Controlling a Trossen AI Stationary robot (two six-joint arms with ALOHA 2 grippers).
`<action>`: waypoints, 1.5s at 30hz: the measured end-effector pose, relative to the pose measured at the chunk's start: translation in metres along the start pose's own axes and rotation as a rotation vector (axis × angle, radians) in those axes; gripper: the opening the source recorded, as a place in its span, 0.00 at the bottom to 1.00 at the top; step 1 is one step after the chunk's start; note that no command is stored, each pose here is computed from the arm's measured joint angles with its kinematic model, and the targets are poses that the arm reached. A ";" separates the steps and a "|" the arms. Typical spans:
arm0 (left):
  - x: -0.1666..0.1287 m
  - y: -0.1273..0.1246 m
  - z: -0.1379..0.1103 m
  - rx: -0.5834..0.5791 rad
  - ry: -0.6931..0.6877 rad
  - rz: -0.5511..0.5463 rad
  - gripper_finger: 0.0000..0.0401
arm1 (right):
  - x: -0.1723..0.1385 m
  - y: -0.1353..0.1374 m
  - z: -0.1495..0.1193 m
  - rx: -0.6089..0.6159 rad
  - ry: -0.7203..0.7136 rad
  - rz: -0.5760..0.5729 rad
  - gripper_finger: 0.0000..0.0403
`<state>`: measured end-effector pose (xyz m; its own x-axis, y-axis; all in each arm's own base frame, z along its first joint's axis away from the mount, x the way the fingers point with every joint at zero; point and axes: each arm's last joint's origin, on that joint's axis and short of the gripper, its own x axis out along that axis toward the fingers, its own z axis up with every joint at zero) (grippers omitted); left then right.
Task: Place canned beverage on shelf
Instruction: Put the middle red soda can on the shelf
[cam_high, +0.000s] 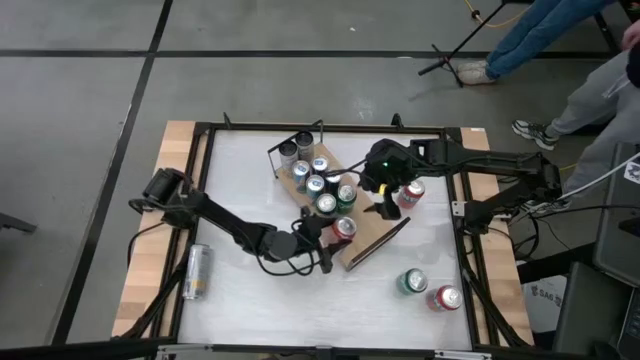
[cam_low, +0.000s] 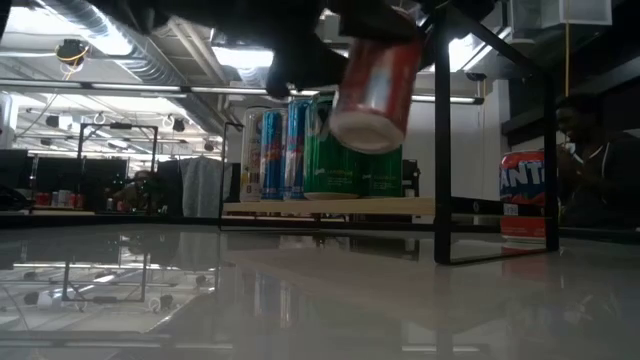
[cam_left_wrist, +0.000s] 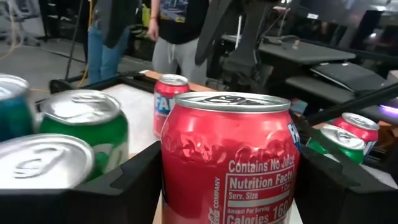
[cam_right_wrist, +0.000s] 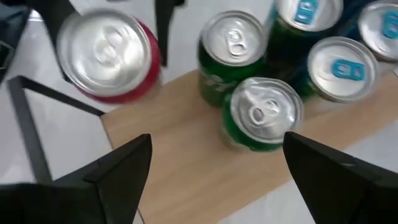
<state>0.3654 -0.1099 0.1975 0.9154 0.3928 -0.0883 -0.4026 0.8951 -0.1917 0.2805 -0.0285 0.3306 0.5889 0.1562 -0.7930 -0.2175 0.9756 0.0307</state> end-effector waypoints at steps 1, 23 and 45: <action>0.003 0.001 -0.003 -0.004 -0.005 -0.006 0.67 | 0.000 0.000 0.000 -0.006 -0.005 0.013 0.88; 0.029 0.015 -0.039 0.058 -0.004 -0.026 0.69 | 0.000 0.002 0.003 -0.014 -0.043 0.087 0.88; 0.030 0.016 -0.039 0.087 0.009 -0.063 0.80 | 0.000 0.002 0.003 -0.014 -0.043 0.086 0.88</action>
<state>0.3865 -0.0924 0.1536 0.9386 0.3336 -0.0878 -0.3421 0.9330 -0.1119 0.2820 -0.0257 0.3323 0.6003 0.2457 -0.7611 -0.2791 0.9562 0.0885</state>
